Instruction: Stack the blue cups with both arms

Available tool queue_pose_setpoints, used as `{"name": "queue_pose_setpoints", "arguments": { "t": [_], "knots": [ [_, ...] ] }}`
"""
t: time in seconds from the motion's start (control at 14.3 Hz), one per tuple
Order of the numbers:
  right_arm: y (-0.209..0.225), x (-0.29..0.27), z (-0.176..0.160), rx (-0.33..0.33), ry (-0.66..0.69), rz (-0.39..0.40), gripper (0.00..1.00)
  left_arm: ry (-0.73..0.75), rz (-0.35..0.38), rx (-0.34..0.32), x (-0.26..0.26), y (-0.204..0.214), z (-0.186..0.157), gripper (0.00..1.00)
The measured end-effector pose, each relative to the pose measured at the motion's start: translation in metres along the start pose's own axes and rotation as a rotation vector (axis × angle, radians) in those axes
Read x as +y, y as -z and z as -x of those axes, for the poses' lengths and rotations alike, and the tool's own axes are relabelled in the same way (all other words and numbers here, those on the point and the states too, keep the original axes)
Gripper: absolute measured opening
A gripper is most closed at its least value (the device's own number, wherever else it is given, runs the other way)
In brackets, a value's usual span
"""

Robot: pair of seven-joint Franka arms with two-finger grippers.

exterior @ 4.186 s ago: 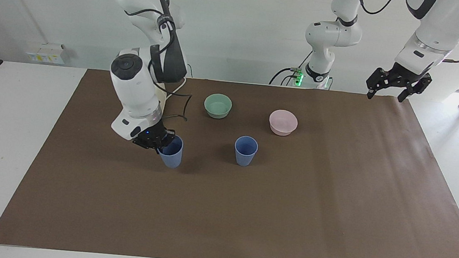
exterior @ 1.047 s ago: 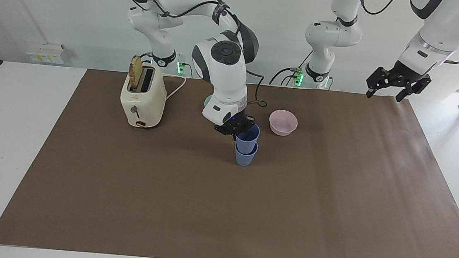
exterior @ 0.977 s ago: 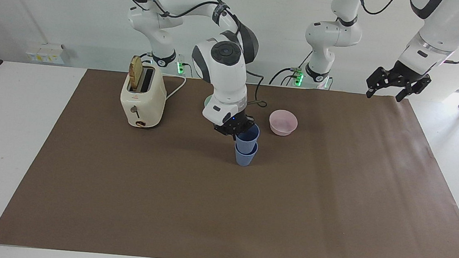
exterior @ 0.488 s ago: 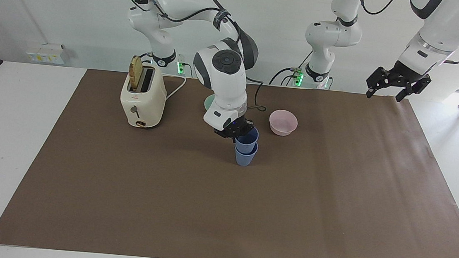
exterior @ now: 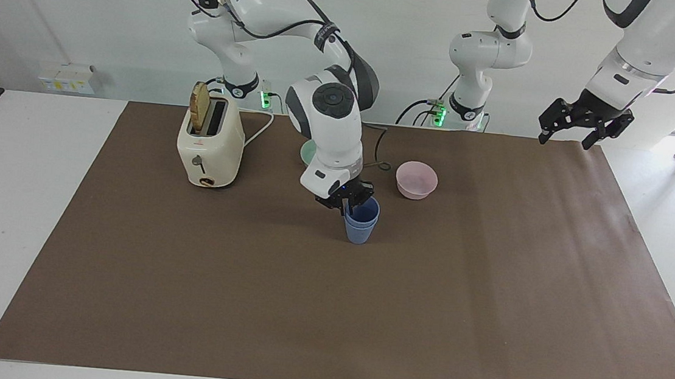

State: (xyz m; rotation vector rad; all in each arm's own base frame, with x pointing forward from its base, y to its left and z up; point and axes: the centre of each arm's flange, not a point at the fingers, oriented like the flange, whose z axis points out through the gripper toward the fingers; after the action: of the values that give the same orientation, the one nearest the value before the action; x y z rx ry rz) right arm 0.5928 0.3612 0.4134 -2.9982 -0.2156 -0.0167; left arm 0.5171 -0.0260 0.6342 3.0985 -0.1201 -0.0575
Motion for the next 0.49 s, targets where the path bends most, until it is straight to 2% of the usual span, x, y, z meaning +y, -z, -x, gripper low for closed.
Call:
{"name": "queue_pose_setpoints", "arguments": {
  "t": [0.42,0.49],
  "knots": [
    [0.0017,0.0031,-0.0025,0.019,0.013,0.022,0.96,0.0,0.0,0.0,0.0,0.0,0.0,1.0],
    [0.004,0.006,-0.0045,0.024,0.01,0.023,1.0,0.0,0.0,0.0,0.0,0.0,0.0,1.0]
  ]
}}
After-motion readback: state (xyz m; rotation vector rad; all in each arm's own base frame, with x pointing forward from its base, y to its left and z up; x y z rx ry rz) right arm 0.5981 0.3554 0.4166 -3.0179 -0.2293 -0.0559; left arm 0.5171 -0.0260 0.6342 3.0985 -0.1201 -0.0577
